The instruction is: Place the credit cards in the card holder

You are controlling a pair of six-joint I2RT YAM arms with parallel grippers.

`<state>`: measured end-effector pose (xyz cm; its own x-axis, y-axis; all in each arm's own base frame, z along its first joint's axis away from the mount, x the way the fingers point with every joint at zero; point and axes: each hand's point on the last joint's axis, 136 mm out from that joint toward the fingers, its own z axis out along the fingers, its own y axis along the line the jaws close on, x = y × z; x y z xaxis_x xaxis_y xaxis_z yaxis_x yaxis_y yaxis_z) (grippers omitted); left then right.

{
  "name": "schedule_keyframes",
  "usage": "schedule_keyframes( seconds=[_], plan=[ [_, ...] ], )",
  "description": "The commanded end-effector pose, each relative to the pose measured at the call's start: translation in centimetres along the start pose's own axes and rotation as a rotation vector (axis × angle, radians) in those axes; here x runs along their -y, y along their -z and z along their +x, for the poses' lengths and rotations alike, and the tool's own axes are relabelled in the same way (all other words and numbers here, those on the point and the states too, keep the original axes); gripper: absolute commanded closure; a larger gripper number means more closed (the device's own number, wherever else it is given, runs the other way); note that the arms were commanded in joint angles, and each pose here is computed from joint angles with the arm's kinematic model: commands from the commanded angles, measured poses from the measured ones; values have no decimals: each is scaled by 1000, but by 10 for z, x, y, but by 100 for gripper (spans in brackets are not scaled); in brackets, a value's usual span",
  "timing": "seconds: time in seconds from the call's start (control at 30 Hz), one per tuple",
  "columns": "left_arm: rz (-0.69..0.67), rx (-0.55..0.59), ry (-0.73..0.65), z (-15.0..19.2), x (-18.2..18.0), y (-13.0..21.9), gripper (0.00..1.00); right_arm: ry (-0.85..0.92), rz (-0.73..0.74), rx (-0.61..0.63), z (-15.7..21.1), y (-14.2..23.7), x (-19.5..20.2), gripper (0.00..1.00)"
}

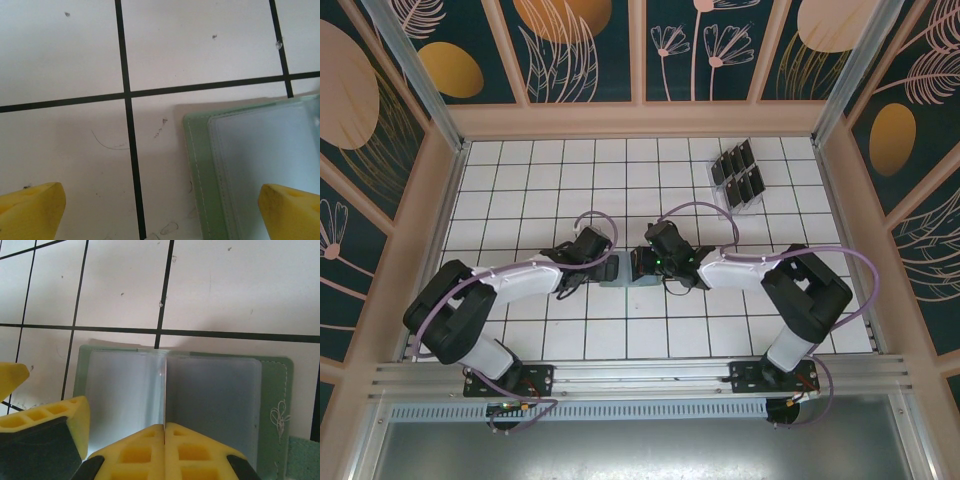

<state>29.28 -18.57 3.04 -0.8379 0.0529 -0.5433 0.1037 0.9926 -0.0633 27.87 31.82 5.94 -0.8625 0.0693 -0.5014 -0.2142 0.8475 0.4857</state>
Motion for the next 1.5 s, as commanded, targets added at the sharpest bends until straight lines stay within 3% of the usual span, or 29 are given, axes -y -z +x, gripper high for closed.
schedule_keyframes(
  seconds=[0.0,0.33,0.57,0.97,1.47],
  plan=[
    [-61,-24,-34,10,-10,-3,1,-19,-8,6,1,5,1,100],
    [-176,-50,-56,23,-32,-7,1,-28,0,1,4,3,5,100],
    [-187,-52,-38,28,-36,-8,1,-27,-23,13,-2,7,-2,100],
    [-178,-60,-25,34,-37,-11,1,-122,-229,110,-28,36,-23,100],
    [-179,-64,-23,37,-37,-12,1,-218,-382,228,-19,42,-13,100]
  ],
)
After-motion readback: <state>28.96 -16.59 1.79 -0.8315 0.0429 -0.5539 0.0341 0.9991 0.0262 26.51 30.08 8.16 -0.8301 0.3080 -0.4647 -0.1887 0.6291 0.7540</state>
